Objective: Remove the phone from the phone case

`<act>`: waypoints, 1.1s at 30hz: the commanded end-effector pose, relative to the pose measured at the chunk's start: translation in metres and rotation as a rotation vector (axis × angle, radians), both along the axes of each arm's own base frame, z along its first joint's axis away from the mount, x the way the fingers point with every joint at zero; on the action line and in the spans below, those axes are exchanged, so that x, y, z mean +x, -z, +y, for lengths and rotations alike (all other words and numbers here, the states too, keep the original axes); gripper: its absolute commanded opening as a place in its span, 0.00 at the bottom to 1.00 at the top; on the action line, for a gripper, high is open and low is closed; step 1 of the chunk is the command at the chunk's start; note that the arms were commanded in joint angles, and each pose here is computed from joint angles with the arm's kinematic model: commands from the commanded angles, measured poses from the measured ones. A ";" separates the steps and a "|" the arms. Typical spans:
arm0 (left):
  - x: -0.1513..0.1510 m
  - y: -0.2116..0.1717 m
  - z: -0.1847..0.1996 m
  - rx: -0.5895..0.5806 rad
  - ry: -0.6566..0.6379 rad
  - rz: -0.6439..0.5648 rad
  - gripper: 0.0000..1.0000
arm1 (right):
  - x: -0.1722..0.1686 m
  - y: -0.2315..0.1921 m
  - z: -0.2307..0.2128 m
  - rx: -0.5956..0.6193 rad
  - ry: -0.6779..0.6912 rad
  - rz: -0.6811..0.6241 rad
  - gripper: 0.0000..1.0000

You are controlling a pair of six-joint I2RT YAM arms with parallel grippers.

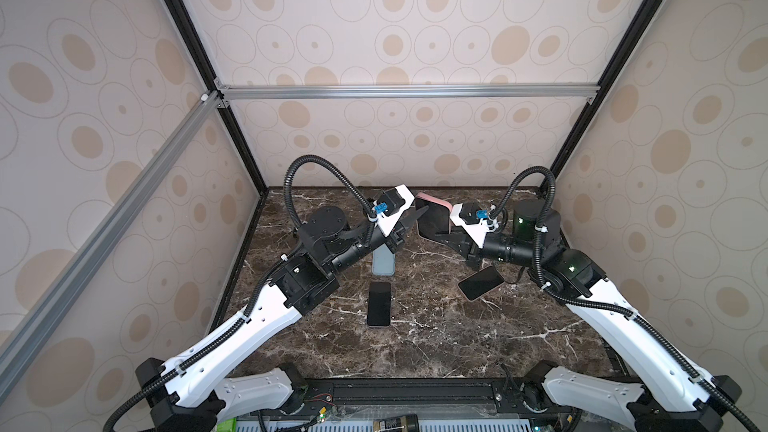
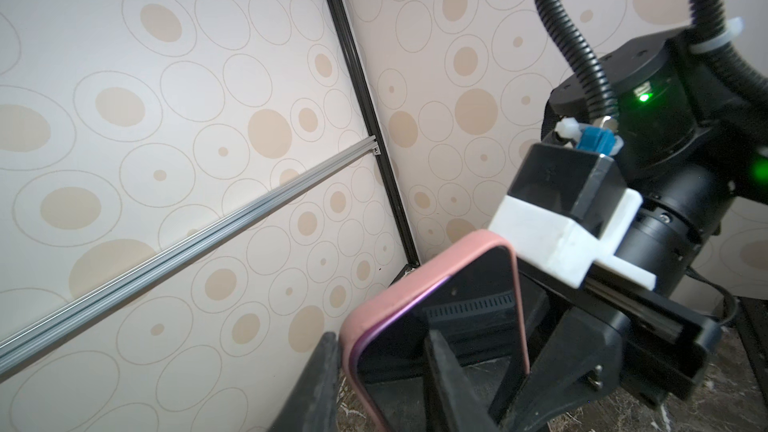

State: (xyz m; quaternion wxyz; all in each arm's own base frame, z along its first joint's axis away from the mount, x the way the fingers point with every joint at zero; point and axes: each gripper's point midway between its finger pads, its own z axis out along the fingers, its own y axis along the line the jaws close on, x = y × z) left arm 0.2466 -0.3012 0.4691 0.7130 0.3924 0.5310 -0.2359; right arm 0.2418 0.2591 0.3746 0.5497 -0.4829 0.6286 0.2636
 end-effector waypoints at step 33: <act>-0.003 -0.005 0.017 -0.085 -0.080 -0.099 0.46 | 0.011 -0.020 0.012 0.112 0.060 0.064 0.00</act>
